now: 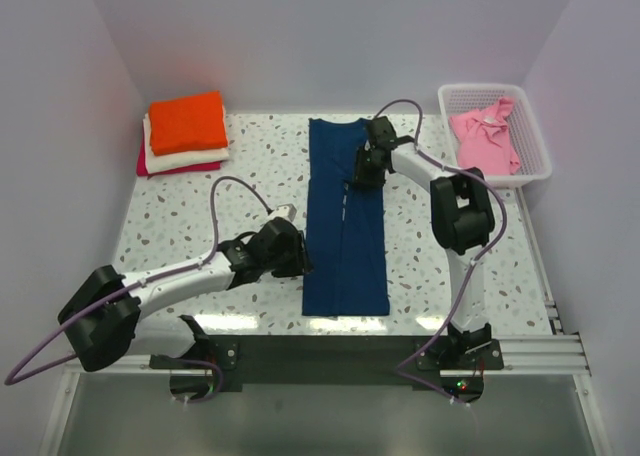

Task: Fold and stack the t-shirts
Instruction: Fold the tshirt

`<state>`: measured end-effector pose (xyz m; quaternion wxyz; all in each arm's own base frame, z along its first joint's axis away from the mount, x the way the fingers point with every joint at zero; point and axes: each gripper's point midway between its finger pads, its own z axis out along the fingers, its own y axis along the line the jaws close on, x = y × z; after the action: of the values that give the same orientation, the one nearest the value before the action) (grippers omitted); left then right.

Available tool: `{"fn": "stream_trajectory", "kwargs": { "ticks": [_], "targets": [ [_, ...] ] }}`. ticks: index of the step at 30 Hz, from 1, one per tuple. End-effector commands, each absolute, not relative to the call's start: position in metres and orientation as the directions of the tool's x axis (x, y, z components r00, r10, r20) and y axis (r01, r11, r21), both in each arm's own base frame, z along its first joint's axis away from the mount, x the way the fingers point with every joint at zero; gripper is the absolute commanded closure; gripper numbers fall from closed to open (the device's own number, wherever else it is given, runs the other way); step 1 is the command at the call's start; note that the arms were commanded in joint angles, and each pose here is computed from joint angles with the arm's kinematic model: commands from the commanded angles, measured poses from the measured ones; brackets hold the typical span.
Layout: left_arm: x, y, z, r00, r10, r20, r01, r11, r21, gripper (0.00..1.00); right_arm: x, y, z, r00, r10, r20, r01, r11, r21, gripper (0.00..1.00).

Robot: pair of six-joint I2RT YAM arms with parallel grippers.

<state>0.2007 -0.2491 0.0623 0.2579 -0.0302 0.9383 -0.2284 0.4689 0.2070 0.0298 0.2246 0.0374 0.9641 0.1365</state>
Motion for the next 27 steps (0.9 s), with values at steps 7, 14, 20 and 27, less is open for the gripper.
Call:
{"fn": "stream_trajectory", "kwargs": {
  "ticks": [7, 14, 20, 27],
  "targets": [
    [0.182, -0.244, 0.057, -0.885, -0.067, -0.460, 0.166, 0.879, -0.447, 0.50, 0.449, 0.183, 0.126, -0.834, 0.162, -0.527, 0.024, 0.966, 0.259, 0.51],
    [0.164, -0.265, 0.066, -0.900, 0.041, -0.434, 0.290, 0.800, -0.525, 0.51, 0.339, 0.151, 0.111, -0.855, 0.213, -0.474, 0.075, 0.953, 0.294, 0.52],
    [0.154, -0.298, 0.074, -0.884, 0.149, -0.442, 0.399, 0.732, -0.552, 0.60, 0.259, 0.130, 0.081, -0.886, 0.218, -0.409, 0.107, 0.955, 0.278, 0.55],
    [0.138, -0.324, 0.062, -0.889, 0.214, -0.405, 0.433, 0.682, -0.589, 0.65, 0.210, 0.108, 0.082, -0.880, 0.246, -0.406, 0.140, 0.952, 0.273, 0.55]
  ]
}}
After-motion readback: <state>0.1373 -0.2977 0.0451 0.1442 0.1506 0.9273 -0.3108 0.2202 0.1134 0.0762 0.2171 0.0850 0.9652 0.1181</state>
